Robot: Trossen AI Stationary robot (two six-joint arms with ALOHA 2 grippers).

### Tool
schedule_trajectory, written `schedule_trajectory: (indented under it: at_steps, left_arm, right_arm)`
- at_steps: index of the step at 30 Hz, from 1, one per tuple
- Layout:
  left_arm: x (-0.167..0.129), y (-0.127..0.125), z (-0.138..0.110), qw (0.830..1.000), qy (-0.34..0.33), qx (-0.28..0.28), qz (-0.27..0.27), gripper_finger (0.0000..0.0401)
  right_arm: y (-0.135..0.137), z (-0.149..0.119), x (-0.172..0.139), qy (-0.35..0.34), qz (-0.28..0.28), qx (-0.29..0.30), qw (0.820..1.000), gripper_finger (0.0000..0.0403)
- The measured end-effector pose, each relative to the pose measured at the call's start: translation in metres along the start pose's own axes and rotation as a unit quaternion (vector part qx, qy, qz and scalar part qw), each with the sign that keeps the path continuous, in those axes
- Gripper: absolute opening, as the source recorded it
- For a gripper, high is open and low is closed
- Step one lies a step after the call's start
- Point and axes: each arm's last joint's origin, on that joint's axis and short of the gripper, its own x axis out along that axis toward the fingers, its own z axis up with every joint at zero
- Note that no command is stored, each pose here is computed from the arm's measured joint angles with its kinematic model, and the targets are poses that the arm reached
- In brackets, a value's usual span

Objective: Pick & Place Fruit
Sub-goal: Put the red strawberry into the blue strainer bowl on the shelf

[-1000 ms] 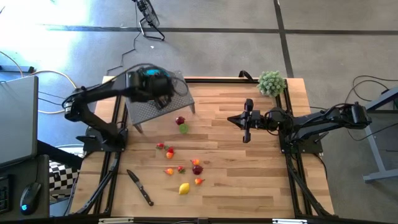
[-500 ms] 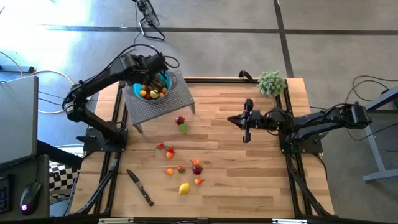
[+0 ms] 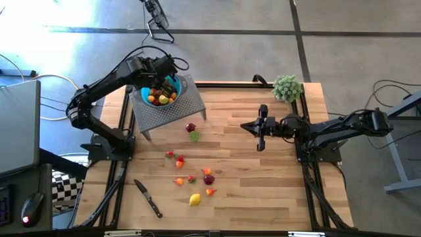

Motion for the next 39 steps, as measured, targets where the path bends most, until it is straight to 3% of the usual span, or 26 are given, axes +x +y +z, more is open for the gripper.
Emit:
schedule_trajectory:
  at_steps: [6, 15, 21, 31, 39]
  left_arm:
    - [0.0, 0.0, 0.0, 1.0, 0.0, 0.013, -0.001, 0.0071]
    - [0.0, -0.001, 0.0, 1.0, 0.007, 0.013, -0.019, 0.0004]
    - [0.0, -0.002, 0.0, 1.0, 0.008, 0.011, -0.025, 0.0022]
    - [-0.002, -0.01, 0.014, 0.994, -0.046, -0.033, -0.097, 0.0024]
    - [-0.019, -0.037, -0.003, 0.975, -0.046, 0.1, -0.191, 0.0024]
  right_arm:
    - [0.0, 0.0, 0.0, 0.0, 0.0, 0.0, 1.0, 0.0002]
    - [0.0, 0.0, 0.0, 0.0, 0.0, 0.0, 1.0, 0.0002]
    - [0.0, 0.0, 0.0, 0.0, 0.0, 0.0, 1.0, 0.0002]
    - [0.0, 0.0, 0.0, 0.0, 0.0, 0.0, 1.0, 0.0002]
    - [0.0, 0.0, 0.0, 0.0, 0.0, -0.01, 1.0, 0.0002]
